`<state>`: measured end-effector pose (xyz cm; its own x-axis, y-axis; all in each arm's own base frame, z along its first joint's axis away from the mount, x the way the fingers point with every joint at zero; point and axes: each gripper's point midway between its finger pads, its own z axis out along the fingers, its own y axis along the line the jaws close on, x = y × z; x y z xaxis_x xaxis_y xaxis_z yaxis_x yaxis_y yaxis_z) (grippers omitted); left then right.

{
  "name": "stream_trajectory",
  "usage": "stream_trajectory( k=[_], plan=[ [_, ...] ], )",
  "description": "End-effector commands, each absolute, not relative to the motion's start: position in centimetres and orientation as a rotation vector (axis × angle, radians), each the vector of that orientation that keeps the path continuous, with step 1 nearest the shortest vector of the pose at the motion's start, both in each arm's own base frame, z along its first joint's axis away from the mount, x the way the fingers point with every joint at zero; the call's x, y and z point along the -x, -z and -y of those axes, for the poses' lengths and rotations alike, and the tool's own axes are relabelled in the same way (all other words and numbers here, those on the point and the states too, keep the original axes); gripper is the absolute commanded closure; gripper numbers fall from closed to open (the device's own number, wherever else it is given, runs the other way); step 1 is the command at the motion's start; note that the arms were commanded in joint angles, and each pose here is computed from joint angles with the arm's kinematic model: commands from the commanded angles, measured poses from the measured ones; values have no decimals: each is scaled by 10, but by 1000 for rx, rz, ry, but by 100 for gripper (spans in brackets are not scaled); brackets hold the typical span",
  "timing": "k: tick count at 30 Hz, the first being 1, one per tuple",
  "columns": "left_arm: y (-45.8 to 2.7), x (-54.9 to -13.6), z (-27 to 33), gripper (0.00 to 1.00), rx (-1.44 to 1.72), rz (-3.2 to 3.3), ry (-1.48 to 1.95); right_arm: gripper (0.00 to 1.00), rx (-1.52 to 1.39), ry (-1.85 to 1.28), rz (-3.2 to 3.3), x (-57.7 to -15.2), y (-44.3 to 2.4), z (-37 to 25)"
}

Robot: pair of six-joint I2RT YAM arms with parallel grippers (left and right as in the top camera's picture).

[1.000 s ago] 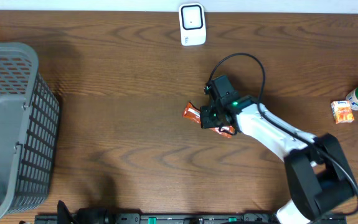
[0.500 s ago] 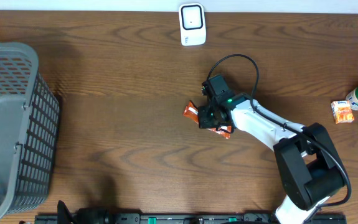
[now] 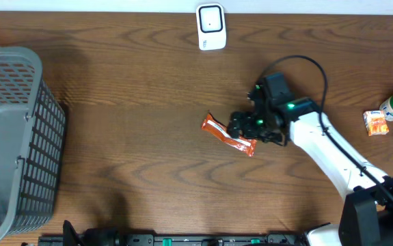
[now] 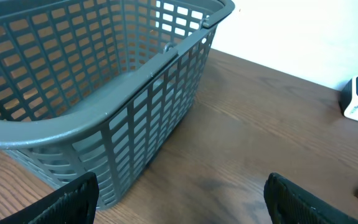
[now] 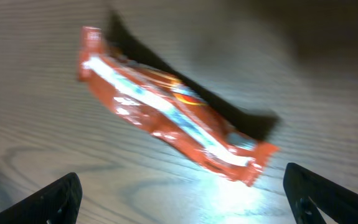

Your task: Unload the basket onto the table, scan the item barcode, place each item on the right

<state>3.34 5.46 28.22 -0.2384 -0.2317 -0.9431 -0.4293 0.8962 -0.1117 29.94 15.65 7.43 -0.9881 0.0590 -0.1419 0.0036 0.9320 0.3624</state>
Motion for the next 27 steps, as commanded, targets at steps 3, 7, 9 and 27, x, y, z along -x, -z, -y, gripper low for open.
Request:
stream_trajectory(
  k=[3,7,9,27],
  plan=[
    [-282,-34,-54,15,490,-1828,-194,1,-133,-637,-2989,-283,-44,-139],
    [-282,-34,-54,14,490,-1828,-194,1,82,-697,-2891,-288,-32,-143],
    [-282,-34,-54,15,490,-1828,-194,1,168,-687,-2849,-293,-29,-141],
    [-282,-34,-54,15,490,-1828,-194,16,502,-865,-2928,-268,40,-165]
  ],
)
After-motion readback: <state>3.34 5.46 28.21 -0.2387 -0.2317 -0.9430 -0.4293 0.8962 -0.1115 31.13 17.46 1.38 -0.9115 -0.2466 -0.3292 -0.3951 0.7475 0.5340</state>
